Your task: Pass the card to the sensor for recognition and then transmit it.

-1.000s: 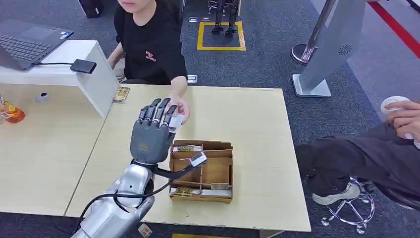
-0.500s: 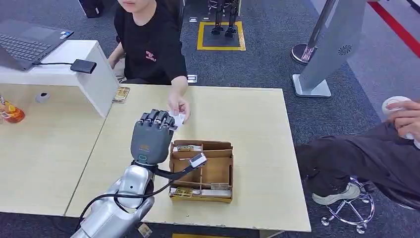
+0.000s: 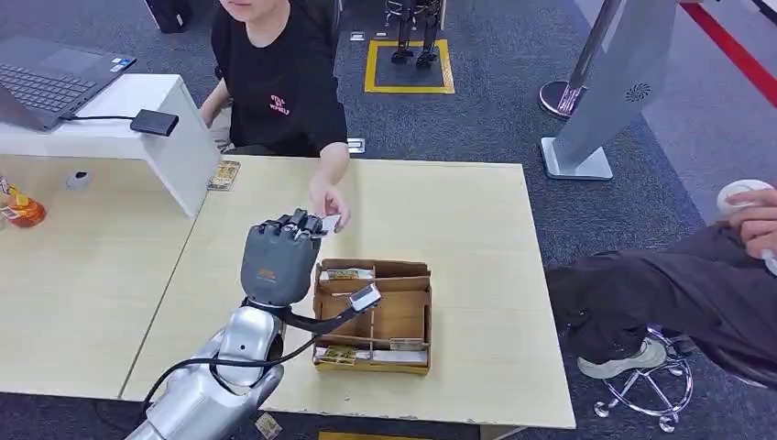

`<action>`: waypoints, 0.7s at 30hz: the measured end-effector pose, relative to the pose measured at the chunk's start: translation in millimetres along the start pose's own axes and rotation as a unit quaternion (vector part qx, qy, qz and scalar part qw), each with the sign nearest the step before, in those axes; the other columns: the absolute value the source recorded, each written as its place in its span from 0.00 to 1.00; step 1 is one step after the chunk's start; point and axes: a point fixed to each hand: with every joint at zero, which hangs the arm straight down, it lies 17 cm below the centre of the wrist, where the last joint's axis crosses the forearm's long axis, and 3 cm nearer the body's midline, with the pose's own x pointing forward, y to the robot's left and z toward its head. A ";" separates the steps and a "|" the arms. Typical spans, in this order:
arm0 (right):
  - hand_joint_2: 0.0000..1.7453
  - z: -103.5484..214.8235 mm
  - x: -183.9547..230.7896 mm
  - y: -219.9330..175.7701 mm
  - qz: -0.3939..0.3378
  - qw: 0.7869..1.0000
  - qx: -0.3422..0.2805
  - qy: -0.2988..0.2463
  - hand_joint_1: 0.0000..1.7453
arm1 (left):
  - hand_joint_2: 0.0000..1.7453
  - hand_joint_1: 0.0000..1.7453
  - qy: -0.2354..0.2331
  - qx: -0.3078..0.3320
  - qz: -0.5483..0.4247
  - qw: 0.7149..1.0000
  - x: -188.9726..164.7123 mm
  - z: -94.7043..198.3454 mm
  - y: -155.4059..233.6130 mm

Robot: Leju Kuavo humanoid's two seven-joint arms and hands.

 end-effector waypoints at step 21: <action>0.00 0.0 -1.0 -0.3 0.000 1.000 0.000 0.001 0.00 | 1.00 1.00 0.009 0.010 0.001 1.000 -3.7 2.4 4.8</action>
